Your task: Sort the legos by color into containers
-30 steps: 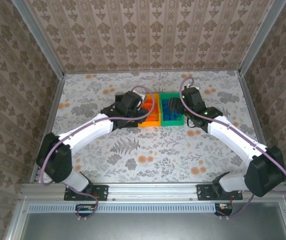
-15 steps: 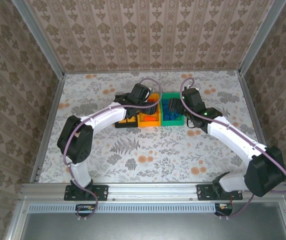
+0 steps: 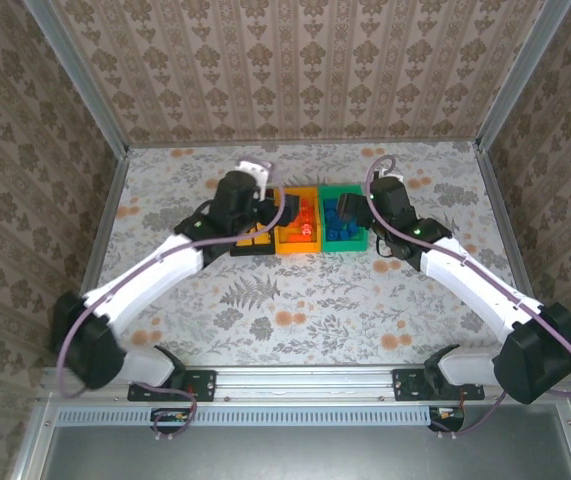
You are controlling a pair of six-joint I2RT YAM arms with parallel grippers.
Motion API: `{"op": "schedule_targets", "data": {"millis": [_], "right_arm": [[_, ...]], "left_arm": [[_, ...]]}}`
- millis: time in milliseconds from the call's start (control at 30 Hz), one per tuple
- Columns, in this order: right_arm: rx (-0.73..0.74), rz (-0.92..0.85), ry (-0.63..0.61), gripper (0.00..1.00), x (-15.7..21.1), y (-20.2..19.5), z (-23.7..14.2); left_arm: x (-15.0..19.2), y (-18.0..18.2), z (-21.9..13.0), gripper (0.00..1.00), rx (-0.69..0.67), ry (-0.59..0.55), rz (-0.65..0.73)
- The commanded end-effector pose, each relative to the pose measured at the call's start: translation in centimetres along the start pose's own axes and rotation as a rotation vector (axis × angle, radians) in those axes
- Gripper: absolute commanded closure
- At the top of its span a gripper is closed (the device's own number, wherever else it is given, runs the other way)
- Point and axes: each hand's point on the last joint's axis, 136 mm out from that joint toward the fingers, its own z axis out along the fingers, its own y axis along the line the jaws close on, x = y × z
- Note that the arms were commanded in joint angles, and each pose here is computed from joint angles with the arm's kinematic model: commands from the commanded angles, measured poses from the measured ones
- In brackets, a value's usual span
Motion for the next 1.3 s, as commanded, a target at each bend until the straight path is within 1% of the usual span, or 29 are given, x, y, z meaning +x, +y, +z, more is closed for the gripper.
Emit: {"op": "schedule_targets", "data": {"millis": [0, 67, 133, 200, 233, 267, 333, 367, 433, 533, 567, 600, 667, 733, 767, 833, 900, 933, 967, 1000, 1067, 1100, 1133, 1200, 1267], "right_arm": [[0.128, 0.037, -0.010, 0.00, 0.6, -2.9, -0.4], [0.174, 0.048, -0.025, 0.00, 0.7, -3.8, -0.4], [0.196, 0.052, -0.027, 0.00, 0.9, -4.3, -0.3], [0.183, 0.040, -0.031, 0.00, 1.0, -4.1, 0.0], [0.187, 0.040, -0.035, 0.00, 0.9, -4.2, 0.1], [0.189, 0.045, -0.041, 0.00, 0.8, -4.3, 0.2], [0.175, 0.049, -0.040, 0.00, 0.7, -4.2, 0.6], [0.157, 0.049, -0.033, 0.00, 0.8, -4.0, 0.8], [0.140, 0.052, -0.022, 0.00, 0.7, -3.9, 1.2], [0.154, 0.063, -0.011, 0.00, 0.6, -4.5, 1.7], [0.157, 0.061, -0.021, 0.00, 0.5, -4.7, 1.8], [0.154, 0.056, -0.034, 0.00, 0.3, -4.9, 1.9], [0.141, 0.037, -0.086, 0.00, -0.3, -5.3, 1.7], [0.144, 0.031, -0.143, 0.00, -1.0, -6.3, 1.1], [0.158, 0.032, -0.182, 0.00, -1.6, -7.1, 0.7], [0.198, 0.025, -0.249, 0.00, -2.7, -8.9, -0.3], [0.251, 0.000, -0.302, 0.00, -3.6, -10.9, -1.1], [0.270, -0.040, -0.334, 0.00, -4.0, -11.9, -1.2], [0.285, -0.084, -0.367, 0.00, -4.1, -12.6, -1.3], [0.305, -0.116, -0.386, 0.00, -3.9, -13.5, -1.3], [0.335, -0.154, -0.397, 0.00, -2.7, -15.4, -0.6], [0.346, -0.152, -0.387, 0.00, -1.9, -16.2, -0.2], [0.353, -0.157, -0.377, 0.00, -1.1, -16.9, 0.5], [0.323, -0.163, -0.369, 0.00, 0.1, -17.2, 2.1], [0.292, -0.177, -0.348, 0.00, 1.2, -17.1, 4.0]], "left_arm": [[-2.0, 4.8, -3.7, 0.00, -0.212, -0.187, 0.021], [-2.1, 8.6, -5.9, 0.00, -0.337, -0.240, 0.010], [-1.9, 11.2, -7.0, 0.00, -0.400, -0.279, 0.041], [-1.6, 14.0, -7.6, 0.00, -0.497, -0.297, 0.092], [-0.9, 15.7, -7.6, 0.00, -0.558, -0.278, 0.116], [0.0, 18.1, -7.6, 0.00, -0.630, -0.227, 0.122], [2.2, 22.2, -7.2, 0.00, -0.728, -0.102, 0.075], [3.5, 24.1, -6.8, 0.00, -0.755, -0.041, 0.043], [5.5, 26.4, -5.8, 0.00, -0.778, 0.024, 0.022], [8.3, 28.1, -3.9, 0.00, -0.790, 0.095, 0.059], [9.0, 28.6, -3.5, 0.00, -0.808, 0.090, 0.068], [9.4, 28.8, -3.3, 0.00, -0.811, 0.069, 0.075], [9.7, 28.6, -2.7, 0.00, -0.768, -0.003, 0.093], [9.9, 28.9, -2.6, 0.00, -0.762, -0.028, 0.111], [10.7, 29.2, -2.4, 0.00, -0.736, 0.000, 0.074], [12.1, 29.5, -1.9, 0.00, -0.704, -0.008, 0.064], [12.9, 29.2, -1.8, 0.00, -0.700, -0.069, 0.079], [13.2, 28.8, -1.5, 0.00, -0.674, -0.099, 0.091], [14.0, 28.9, -1.3, 0.00, -0.667, -0.098, 0.083], [13.9, 29.1, -1.3, 0.00, -0.668, -0.129, 0.091], [14.4, 29.5, -1.2, 0.00, -0.637, -0.087, 0.042], [14.3, 29.5, -1.2, 0.00, -0.629, -0.106, 0.046], [14.5, 29.5, -1.1, 0.00, -0.630, -0.096, 0.045], [14.4, 29.5, -1.2, 0.00, -0.637, -0.098, 0.046], [14.5, 29.9, -1.7, 0.00, -0.689, -0.105, 0.033]]}}
